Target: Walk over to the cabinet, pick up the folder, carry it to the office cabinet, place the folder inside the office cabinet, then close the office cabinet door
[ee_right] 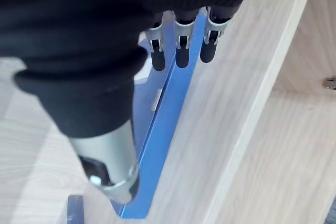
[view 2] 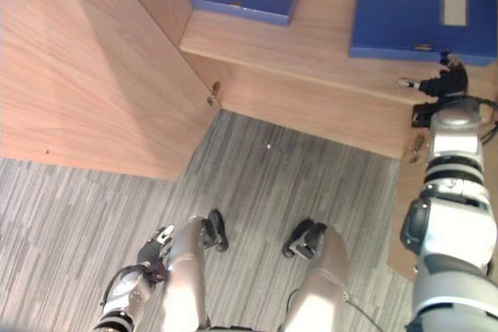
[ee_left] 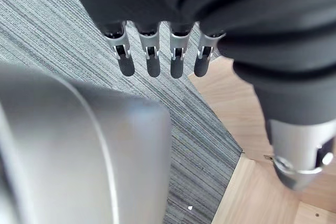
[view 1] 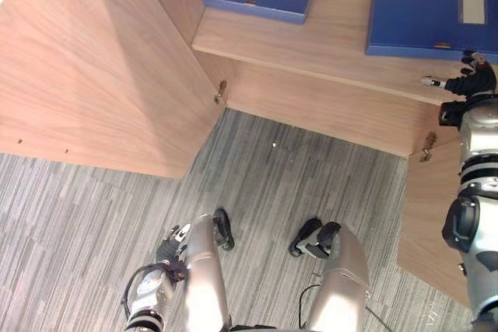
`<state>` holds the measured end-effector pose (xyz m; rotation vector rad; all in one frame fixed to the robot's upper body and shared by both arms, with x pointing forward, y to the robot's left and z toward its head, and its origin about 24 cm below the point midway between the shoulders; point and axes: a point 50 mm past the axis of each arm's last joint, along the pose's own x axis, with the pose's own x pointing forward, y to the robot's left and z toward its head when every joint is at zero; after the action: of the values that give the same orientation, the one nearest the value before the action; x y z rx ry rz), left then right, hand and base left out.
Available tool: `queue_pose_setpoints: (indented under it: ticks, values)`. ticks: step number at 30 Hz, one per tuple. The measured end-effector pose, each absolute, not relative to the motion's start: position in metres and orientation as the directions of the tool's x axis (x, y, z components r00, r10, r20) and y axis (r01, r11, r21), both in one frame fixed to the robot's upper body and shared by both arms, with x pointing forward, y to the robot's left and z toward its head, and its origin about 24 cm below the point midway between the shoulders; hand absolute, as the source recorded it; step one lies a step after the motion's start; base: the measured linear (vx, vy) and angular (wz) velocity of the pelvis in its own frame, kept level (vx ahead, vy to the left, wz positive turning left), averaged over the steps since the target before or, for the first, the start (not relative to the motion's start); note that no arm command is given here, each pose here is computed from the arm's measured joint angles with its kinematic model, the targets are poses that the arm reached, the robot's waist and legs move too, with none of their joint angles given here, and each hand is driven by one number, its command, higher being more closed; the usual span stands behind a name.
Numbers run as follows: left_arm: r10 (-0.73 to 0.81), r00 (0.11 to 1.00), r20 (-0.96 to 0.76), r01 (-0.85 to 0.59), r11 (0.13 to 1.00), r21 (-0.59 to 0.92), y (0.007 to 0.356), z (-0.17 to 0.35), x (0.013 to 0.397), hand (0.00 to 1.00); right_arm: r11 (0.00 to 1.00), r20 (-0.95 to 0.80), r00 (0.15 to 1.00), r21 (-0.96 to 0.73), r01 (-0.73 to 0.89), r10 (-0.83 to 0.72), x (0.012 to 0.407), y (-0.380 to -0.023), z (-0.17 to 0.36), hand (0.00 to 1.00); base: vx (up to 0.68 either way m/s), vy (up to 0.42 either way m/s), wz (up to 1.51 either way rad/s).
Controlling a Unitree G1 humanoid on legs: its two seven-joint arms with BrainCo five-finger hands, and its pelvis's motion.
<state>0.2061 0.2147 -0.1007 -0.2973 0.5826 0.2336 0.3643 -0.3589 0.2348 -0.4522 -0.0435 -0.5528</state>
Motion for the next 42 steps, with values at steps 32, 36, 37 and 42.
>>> queue_pose_setpoints:
  ticks: [32, 36, 37, 42]
  values:
    - [0.144, 0.857, -0.494, -0.296, 0.923, -0.244, 0.212, -0.086, 0.226, 0.0, 0.801, 0.31, 0.872, -0.362, 0.477, -0.379, 0.375, -0.33, 0.281, 0.0, -0.01, 0.032, 0.08]
    - [0.155, 0.849, -0.506, -0.309, 0.921, -0.236, 0.211, -0.088, 0.223, 0.0, 0.682, 0.301, 0.845, -0.499, 0.535, -0.442, 0.377, -0.328, 0.259, 0.0, -0.02, 0.031, -0.15]
    - [0.157, 0.846, -0.509, -0.311, 0.921, -0.232, 0.211, -0.089, 0.222, 0.0, 0.665, 0.3, 0.84, -0.514, 0.542, -0.452, 0.377, -0.327, 0.255, 0.0, 0.01, 0.026, -0.26]
    - [0.176, 0.826, -0.535, -0.327, 0.923, -0.202, 0.211, -0.094, 0.215, 0.0, 0.516, 0.346, 0.798, -0.623, 0.588, -0.492, 0.374, -0.324, 0.239, 0.0, 0.05, 0.033, -0.21]
